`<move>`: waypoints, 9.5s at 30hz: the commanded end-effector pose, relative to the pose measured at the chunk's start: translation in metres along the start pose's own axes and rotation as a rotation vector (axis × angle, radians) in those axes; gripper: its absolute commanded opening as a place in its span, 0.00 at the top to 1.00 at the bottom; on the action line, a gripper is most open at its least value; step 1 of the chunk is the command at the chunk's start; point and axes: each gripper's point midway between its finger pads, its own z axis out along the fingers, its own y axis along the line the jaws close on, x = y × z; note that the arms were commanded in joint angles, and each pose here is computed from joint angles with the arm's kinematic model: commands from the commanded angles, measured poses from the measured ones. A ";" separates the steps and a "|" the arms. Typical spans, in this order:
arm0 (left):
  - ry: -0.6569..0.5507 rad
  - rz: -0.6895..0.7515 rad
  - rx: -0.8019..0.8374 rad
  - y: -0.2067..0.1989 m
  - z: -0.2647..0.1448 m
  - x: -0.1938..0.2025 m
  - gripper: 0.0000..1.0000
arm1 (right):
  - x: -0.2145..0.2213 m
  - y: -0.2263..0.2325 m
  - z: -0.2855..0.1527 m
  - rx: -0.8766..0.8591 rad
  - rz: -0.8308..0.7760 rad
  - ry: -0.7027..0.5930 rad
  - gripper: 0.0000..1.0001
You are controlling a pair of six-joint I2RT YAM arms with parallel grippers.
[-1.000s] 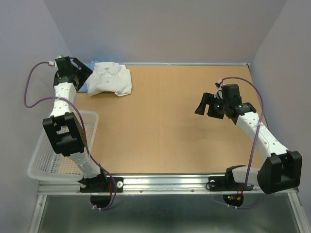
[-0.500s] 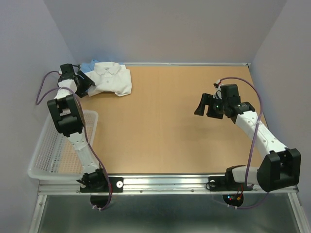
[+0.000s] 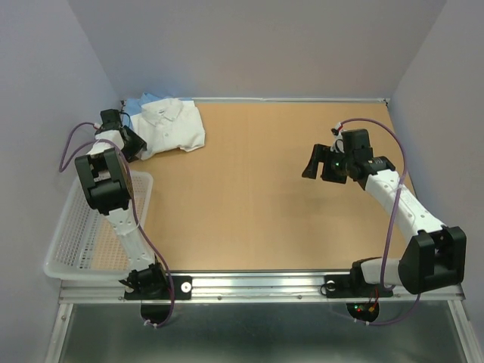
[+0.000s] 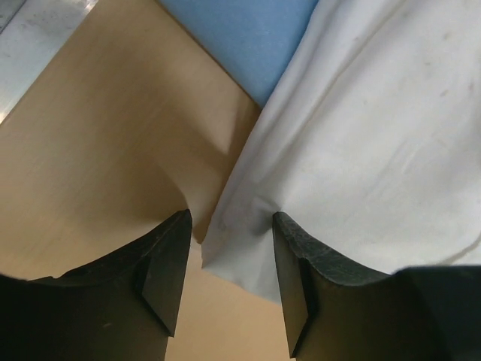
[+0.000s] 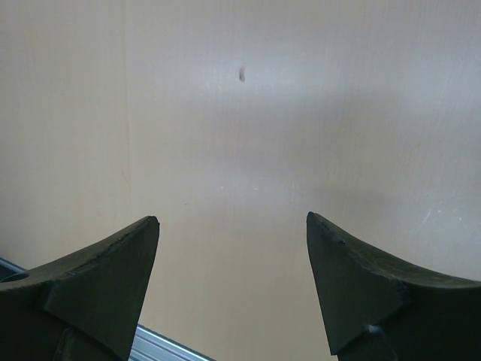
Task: Fold and stack the long sleeve shirts
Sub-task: Neatly place the folded shirt to the corner
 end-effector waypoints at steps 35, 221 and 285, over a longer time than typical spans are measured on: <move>-0.352 0.327 0.337 -0.095 0.004 -0.118 0.48 | -0.023 0.008 -0.003 -0.014 -0.009 -0.049 0.16; -0.656 0.232 0.201 -0.066 -0.083 -0.224 0.13 | -0.052 0.024 -0.028 -0.023 -0.042 -0.119 0.16; -1.433 -0.029 0.357 0.137 -0.608 0.086 0.01 | -0.060 -0.009 -0.353 0.386 -0.203 -1.152 0.00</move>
